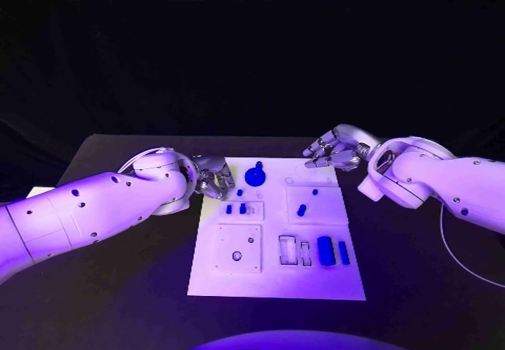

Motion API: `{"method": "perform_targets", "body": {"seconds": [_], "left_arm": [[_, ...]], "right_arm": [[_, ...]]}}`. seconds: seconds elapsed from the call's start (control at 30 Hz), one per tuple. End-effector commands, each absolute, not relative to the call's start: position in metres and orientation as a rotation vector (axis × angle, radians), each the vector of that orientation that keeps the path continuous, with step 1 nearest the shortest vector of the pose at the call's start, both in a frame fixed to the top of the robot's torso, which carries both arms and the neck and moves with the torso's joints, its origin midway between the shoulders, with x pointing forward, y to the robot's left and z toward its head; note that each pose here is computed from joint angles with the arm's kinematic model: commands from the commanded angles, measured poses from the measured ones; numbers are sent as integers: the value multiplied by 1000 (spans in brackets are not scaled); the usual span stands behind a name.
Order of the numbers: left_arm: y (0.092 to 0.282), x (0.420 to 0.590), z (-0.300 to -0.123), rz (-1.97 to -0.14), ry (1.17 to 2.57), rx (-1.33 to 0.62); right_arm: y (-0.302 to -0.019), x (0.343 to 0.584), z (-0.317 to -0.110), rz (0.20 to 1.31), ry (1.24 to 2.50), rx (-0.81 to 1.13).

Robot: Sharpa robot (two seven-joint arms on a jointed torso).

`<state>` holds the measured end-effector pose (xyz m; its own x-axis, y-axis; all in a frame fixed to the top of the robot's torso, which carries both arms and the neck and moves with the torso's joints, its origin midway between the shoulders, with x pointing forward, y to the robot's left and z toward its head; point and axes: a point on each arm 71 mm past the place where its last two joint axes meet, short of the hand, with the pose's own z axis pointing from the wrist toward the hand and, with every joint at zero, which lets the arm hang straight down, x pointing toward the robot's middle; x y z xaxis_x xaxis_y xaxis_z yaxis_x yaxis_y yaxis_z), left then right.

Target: Assemble the parts on the task board

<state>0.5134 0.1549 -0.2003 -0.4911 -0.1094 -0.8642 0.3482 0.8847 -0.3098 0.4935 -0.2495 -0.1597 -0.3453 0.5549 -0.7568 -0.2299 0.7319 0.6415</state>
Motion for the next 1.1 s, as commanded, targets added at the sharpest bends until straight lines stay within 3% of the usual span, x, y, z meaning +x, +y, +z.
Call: {"method": "perform_targets", "body": {"seconds": [0.03, 0.33, 0.57, 0.7, 0.87, 1.1], "left_arm": [[159, 514, -196, -604, 1950, 119], [185, 518, -185, -834, 1816, -192], [210, 509, -187, -1284, 1598, -819], [222, 500, -195, -1431, 1457, -1132], [229, 492, -199, -1494, 1380, -1278], [231, 486, -200, -1522, 1352, -1332]], "right_arm": [[-250, 492, -165, 655, 1800, 22], [-246, 484, -169, 470, 1764, -217], [-235, 474, -173, 380, 1745, -353], [-231, 470, -177, 318, 1759, -411], [-229, 468, -181, 269, 1767, -453], [-225, 465, -184, 246, 1772, -486]]}}
